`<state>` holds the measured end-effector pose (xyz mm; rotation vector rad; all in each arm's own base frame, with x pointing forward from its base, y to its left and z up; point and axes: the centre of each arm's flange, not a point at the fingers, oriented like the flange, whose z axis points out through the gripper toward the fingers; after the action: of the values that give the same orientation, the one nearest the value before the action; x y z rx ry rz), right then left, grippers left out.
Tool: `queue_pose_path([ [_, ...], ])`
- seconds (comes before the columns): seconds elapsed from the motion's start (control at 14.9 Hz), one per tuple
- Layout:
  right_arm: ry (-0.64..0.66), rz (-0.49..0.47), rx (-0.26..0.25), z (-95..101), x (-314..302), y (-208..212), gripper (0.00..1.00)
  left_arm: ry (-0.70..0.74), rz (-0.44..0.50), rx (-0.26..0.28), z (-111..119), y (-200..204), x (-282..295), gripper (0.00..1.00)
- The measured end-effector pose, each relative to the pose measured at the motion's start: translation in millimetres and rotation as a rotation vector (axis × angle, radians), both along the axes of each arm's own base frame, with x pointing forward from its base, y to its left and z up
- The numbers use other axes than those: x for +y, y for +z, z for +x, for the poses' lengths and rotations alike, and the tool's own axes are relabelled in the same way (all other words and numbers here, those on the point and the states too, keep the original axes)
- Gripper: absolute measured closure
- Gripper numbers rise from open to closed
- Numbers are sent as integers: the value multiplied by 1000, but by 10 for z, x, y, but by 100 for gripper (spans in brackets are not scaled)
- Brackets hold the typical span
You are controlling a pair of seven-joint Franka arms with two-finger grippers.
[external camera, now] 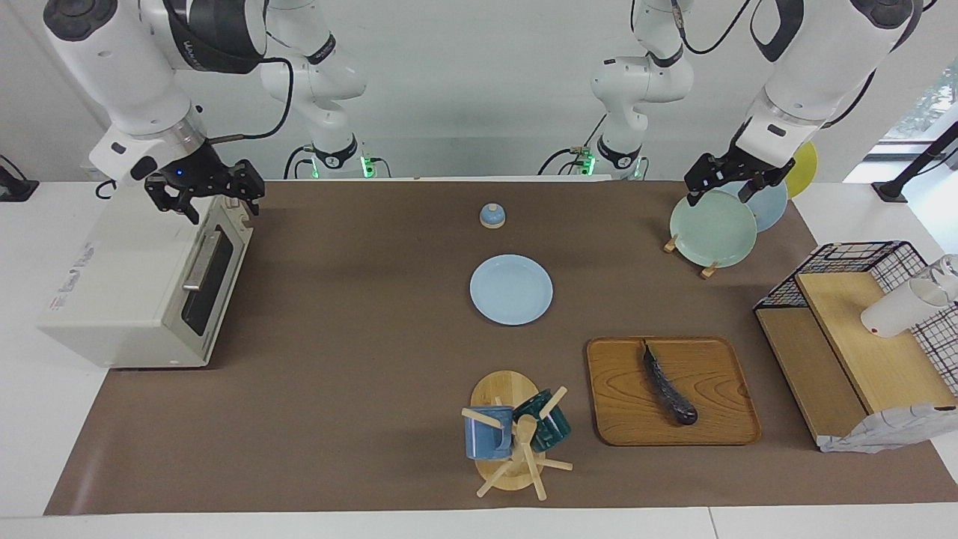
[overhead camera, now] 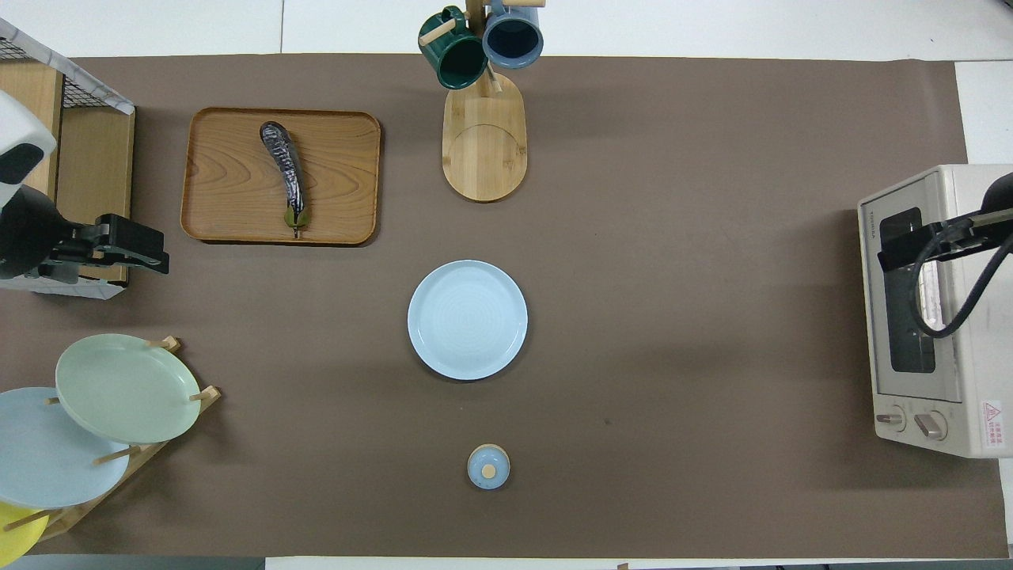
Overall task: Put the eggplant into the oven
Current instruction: 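Reach the left gripper toward the eggplant while the right gripper reaches the oven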
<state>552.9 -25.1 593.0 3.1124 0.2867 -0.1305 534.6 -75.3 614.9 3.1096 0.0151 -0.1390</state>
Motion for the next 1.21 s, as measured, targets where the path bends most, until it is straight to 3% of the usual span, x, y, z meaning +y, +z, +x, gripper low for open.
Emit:
queue_pose_path([
  [0.67,-4,-1,-22,26,-1,11,0,0,0,1,0,-7,-1,0],
  [0.74,4,-1,-27,32,-2,5,7,0,-1,1,2,-9,-1,0],
  [1.0,3,0,-50,42,-155,-151,53,0,-3,-7,15,-15,-7,0],
  [1.21,-27,-1,-56,-11,-345,-492,82,1,-9,-50,70,0,-16,0],
])
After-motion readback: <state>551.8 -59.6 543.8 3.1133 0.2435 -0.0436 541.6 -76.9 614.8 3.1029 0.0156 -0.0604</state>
